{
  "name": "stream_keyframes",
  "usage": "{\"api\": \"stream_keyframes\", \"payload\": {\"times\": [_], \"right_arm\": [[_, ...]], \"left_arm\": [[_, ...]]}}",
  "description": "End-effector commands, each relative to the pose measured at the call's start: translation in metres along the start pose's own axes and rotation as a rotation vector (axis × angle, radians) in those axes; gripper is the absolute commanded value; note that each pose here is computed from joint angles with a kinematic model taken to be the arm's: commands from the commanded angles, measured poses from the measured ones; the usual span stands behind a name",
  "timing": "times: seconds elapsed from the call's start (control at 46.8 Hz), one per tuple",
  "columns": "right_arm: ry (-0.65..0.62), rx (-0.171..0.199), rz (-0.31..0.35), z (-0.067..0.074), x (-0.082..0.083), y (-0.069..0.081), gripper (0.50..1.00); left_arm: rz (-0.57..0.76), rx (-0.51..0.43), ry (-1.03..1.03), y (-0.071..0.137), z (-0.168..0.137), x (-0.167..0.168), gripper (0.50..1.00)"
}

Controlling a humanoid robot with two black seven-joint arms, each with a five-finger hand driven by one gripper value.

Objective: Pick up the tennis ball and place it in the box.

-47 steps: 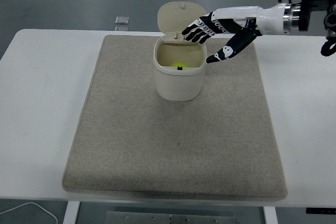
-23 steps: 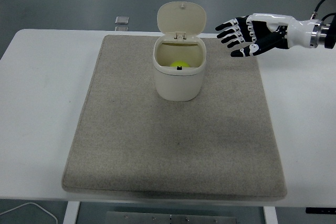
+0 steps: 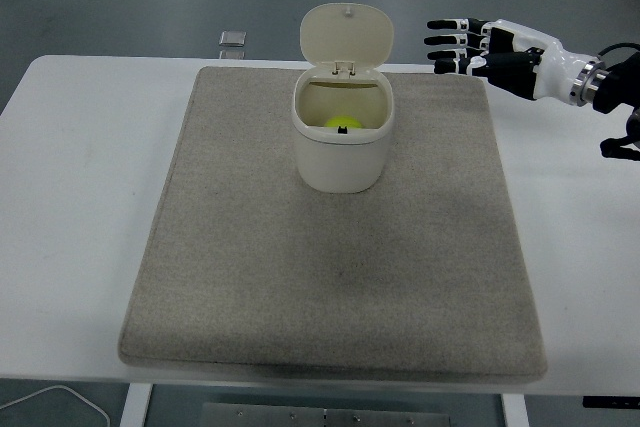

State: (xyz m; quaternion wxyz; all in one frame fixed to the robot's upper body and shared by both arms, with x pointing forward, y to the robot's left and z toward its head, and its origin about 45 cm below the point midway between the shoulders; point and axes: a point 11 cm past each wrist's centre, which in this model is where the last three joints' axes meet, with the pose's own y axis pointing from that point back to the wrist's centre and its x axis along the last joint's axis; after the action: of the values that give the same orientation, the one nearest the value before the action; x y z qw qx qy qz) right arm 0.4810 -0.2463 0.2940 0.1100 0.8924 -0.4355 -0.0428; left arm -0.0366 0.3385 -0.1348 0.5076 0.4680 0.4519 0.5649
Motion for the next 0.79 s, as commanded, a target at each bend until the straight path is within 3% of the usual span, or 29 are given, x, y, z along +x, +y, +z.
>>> {"api": "stream_keyframes", "payload": {"times": [0.0,0.321,0.534,0.598,0.769], "right_arm": [[-0.067,0.015,0.047,0.004,0.002,-0.002,0.856],[-0.261,0.023,0.184,0.028,0.003,-0.008,0.856],[-0.349,0.031,0.2,0.039,0.001,-0.008,0.86],[-0.349,0.032,0.203,0.04,0.002,-0.007,0.931],[-0.33,0.03,0.204,0.04,0.004,-0.007,0.932]], "left_arm": [[0.0,0.0,0.0,0.0,0.0,0.0,0.992],[0.0,0.0,0.0,0.0,0.0,0.0,0.992],[0.0,0.0,0.0,0.0,0.0,0.0,0.992],[0.0,-0.002,0.0,0.0,0.001,0.0,0.992],[0.0,0.0,0.0,0.0,0.0,0.0,0.992]]}}
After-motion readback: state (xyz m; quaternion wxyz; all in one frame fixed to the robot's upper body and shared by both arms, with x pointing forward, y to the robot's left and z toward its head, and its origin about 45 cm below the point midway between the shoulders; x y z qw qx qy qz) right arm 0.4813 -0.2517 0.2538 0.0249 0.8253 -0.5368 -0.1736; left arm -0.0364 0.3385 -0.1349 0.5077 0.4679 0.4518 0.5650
